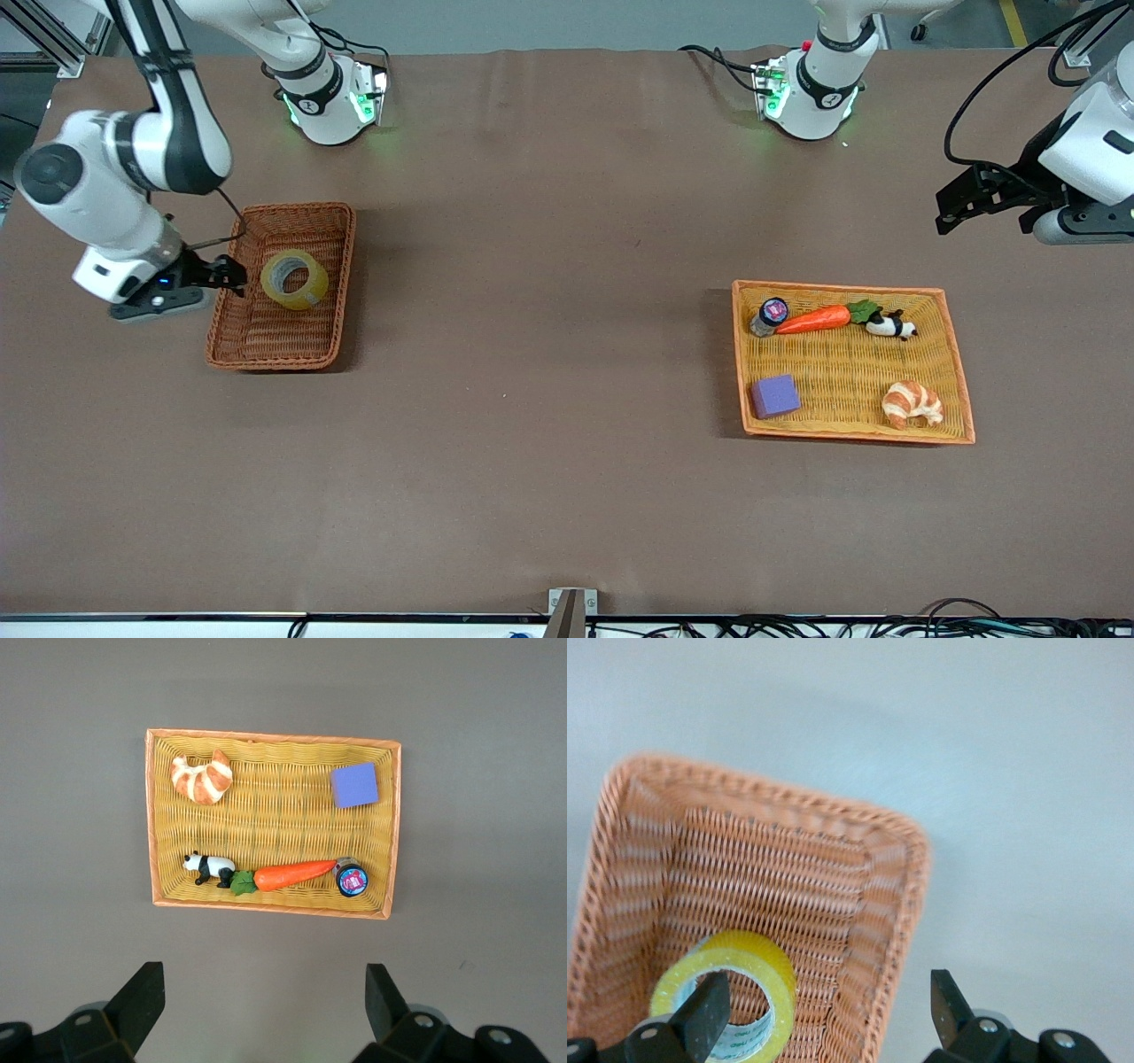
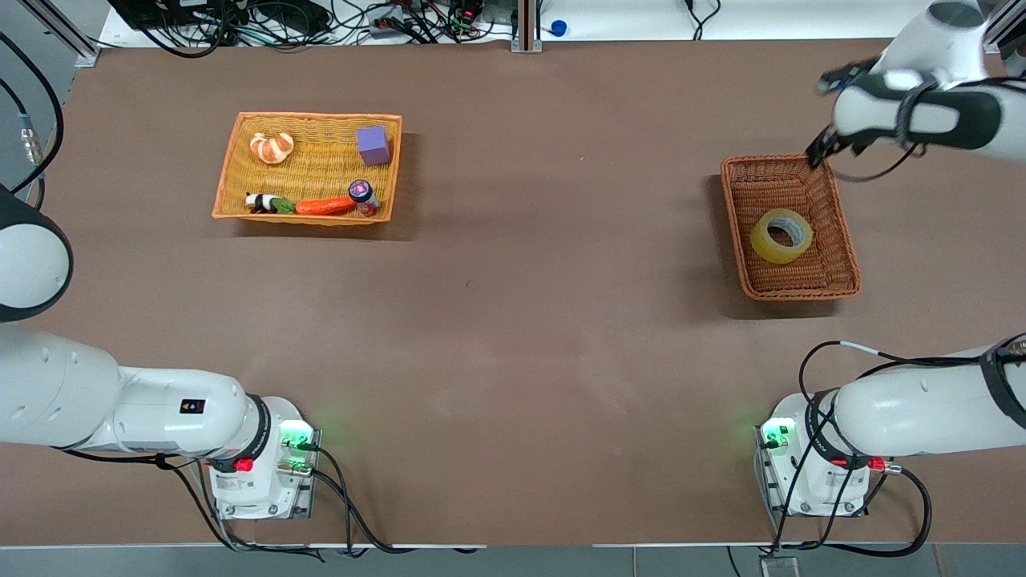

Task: Move tape to another basket

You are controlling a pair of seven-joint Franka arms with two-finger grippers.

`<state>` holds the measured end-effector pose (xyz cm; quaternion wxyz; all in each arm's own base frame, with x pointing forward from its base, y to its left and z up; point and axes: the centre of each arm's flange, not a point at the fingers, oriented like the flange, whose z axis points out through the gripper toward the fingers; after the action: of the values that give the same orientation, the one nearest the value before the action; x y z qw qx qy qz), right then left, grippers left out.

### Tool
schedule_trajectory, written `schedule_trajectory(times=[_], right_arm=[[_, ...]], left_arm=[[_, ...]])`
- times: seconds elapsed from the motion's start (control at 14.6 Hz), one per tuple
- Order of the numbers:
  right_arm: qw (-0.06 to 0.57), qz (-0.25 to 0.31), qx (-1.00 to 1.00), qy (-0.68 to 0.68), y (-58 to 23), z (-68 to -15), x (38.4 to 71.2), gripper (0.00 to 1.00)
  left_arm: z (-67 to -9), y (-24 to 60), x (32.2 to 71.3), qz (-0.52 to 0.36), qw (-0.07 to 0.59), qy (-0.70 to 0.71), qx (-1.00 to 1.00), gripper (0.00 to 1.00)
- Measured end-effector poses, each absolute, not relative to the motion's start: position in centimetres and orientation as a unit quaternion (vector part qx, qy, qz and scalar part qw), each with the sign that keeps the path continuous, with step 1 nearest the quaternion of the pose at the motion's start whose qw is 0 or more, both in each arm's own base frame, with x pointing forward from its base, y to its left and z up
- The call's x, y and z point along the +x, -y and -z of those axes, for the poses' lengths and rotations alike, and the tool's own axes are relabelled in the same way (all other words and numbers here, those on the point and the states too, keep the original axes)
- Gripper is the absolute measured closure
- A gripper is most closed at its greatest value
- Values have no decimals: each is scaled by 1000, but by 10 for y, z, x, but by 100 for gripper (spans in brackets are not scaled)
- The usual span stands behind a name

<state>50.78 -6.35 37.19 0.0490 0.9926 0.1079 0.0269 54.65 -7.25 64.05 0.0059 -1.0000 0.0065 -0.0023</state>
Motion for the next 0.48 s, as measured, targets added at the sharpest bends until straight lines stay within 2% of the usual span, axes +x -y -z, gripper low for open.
schedule_trajectory(times=[0.48], right_arm=[[67, -73, 995, -15, 65, -556, 555, 0]], left_arm=[[-639, 73, 549, 2, 5, -6, -1000, 0]])
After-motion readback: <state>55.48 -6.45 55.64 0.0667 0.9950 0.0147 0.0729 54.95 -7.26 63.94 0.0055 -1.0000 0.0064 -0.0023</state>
